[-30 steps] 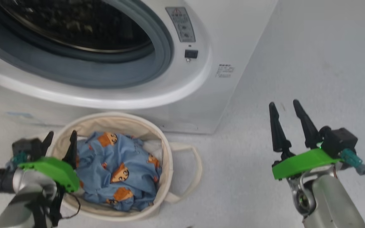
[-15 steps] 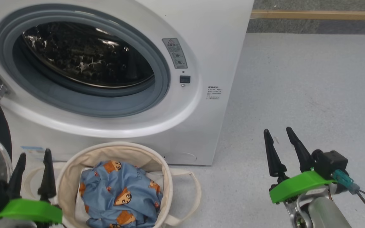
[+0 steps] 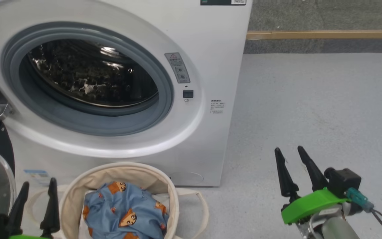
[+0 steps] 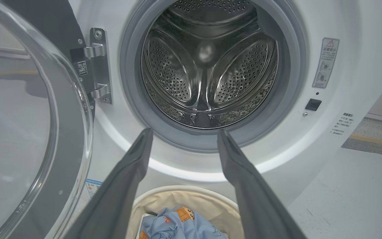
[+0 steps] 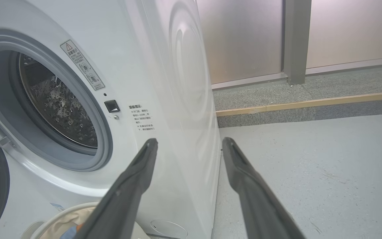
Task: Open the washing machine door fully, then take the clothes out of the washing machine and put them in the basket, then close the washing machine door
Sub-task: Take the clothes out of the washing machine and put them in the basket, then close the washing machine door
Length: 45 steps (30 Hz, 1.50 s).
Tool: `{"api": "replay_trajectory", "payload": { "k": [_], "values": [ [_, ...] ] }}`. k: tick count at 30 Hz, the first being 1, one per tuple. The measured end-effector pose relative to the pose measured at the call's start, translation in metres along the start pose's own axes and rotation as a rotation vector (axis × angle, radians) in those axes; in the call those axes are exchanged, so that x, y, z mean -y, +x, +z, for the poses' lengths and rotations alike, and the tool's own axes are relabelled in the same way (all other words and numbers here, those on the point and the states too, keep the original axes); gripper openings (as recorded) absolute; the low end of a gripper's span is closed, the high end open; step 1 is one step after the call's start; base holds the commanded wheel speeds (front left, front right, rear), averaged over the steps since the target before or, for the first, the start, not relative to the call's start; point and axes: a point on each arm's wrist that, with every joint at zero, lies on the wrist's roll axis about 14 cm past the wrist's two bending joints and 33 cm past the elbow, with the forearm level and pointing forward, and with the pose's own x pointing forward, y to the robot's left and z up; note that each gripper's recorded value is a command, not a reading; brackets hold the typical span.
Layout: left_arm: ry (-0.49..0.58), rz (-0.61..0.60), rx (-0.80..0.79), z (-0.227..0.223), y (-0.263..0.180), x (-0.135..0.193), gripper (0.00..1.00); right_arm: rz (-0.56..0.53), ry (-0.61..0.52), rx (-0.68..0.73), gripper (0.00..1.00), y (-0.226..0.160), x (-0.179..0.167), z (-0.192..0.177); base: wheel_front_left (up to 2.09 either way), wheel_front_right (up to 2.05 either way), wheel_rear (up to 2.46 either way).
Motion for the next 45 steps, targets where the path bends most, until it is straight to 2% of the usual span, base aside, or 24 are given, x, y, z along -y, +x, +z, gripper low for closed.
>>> {"api": "replay_trajectory", "payload": {
  "k": [19,45],
  "values": [
    [0.01,0.018,-0.069,-0.013,-0.004,-0.009,1.0,0.005,-0.013,0.005,1.0,-0.004,-0.002,0.002,0.0,0.0,0.0],
    [0.017,0.017,-0.074,-0.016,-0.008,-0.01,1.0,0.009,-0.017,0.013,1.0,-0.002,-0.002,0.004,-0.17,0.14,0.03]
  ]
}}
